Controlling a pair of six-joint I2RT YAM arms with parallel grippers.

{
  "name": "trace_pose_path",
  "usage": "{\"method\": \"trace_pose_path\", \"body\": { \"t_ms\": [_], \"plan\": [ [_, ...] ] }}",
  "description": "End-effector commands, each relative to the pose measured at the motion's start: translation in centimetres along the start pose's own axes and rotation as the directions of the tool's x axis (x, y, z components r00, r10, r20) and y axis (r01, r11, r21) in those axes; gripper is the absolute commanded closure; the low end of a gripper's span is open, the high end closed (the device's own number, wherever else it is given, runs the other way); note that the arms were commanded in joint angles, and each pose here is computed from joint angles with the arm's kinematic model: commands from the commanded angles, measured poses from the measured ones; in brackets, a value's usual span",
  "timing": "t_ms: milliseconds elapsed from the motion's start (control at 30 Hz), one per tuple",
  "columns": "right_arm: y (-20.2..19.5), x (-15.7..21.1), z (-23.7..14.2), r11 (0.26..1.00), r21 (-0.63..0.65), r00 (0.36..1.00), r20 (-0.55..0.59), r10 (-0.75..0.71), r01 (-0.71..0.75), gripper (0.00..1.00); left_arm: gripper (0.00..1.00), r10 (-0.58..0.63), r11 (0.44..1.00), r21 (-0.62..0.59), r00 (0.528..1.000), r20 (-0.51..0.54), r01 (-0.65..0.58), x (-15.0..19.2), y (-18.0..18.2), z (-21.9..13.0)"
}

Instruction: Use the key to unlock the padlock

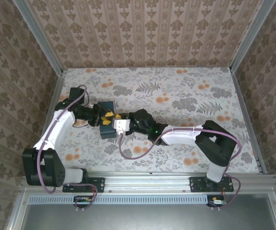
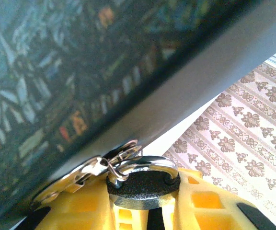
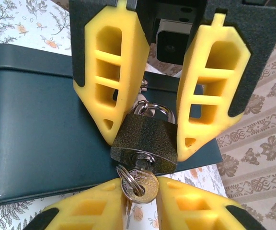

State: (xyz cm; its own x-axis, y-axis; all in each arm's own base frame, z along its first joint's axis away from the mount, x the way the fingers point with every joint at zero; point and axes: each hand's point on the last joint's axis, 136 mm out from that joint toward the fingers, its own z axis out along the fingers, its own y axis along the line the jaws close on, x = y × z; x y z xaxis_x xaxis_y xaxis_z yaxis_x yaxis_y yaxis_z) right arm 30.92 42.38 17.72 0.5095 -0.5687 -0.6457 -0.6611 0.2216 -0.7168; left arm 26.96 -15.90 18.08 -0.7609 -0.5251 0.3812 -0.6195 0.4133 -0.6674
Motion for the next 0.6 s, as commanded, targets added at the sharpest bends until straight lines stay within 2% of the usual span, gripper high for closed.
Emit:
{"method": "trace_pose_path", "body": {
  "t_ms": [0,467,567],
  "plan": [
    [-1.5,-1.5,-0.7,0.998,0.056,0.999,0.041,-0.011,0.009,0.79,0.93,0.04,0.998,0.05,0.999,-0.023,-0.039,1.3,-1.1,-0.6],
    [-1.7,-3.0,-1.0,0.998,0.063,0.997,0.074,-0.016,0.011,0.79,0.93,0.039,0.998,0.05,0.999,-0.021,-0.038,1.2,-1.1,-0.6],
    [-1.6,-3.5,-1.0,0.998,0.056,0.996,0.084,-0.016,0.012,0.82,0.93,0.041,0.998,0.051,0.999,-0.021,-0.04,1.3,-1.2,-0.6]
  ]
}}
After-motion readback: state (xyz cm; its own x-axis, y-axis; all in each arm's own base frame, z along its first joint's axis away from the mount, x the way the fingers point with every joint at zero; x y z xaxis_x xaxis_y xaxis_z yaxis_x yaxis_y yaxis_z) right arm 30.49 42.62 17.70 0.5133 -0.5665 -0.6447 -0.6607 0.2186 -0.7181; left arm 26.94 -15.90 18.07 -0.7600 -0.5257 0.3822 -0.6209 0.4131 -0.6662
